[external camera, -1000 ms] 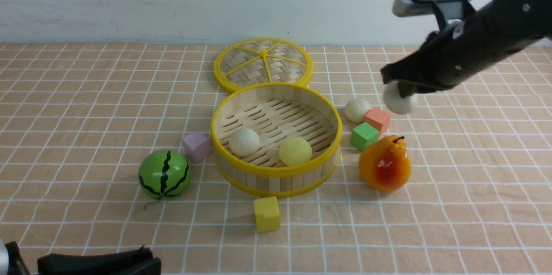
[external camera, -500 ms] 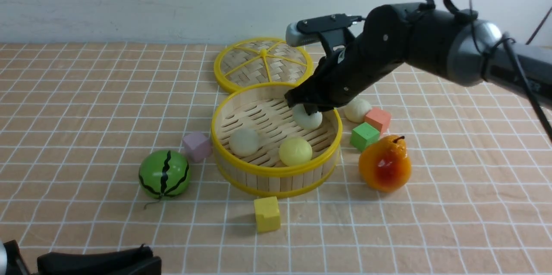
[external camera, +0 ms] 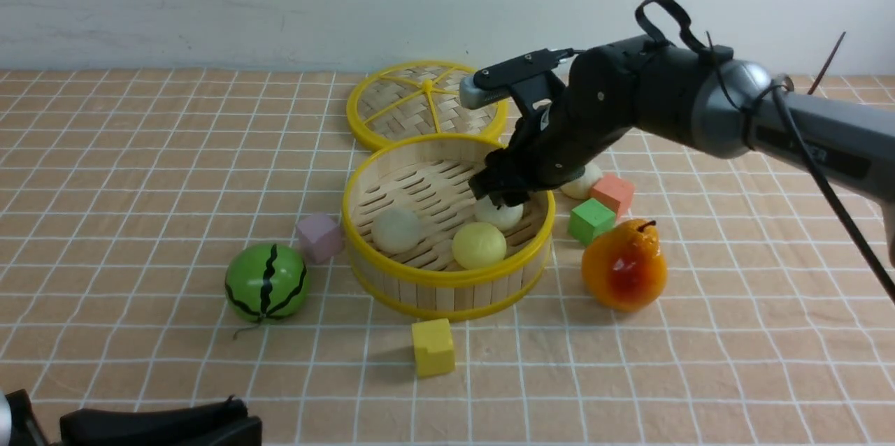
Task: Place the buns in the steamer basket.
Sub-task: Use the right arm to put the steamed stuffed bun into the steamer, then use the right arm to grab a steamed stuffed bun
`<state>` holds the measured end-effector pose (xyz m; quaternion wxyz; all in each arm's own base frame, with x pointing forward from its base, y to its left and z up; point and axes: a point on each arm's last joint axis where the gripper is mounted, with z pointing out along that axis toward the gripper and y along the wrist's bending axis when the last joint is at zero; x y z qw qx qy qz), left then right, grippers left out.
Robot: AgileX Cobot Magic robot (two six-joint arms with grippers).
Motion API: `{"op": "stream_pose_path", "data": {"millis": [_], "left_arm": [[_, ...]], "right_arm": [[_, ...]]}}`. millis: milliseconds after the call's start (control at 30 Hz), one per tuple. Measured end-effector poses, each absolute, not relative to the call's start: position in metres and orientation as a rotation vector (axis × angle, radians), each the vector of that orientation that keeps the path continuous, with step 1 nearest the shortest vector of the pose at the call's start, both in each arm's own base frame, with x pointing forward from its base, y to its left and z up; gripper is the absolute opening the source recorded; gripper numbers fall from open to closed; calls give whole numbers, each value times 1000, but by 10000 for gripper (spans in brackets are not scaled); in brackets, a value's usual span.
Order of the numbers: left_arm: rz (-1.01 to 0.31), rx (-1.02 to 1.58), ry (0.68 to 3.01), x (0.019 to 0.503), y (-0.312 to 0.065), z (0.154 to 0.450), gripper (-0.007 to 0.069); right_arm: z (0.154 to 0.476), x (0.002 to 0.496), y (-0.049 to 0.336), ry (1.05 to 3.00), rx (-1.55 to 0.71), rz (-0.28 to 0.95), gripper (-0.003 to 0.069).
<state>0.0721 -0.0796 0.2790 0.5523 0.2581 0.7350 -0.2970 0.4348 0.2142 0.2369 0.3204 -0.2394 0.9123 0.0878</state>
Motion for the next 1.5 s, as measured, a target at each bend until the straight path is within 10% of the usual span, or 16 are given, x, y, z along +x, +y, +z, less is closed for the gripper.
{"op": "stream_pose_path", "data": {"millis": [267,567,1500], "left_arm": [[-702,610,1738,72,-80,279,94],[-702,610,1738,72,-80,279,102],[-702,610,1738,72,-80,279,113]], "right_arm": [[295,430,165,2409,-364,216,466],[228,471,119,2551,-172,182,363],[186,508,126,2465,-126,262,283]]}}
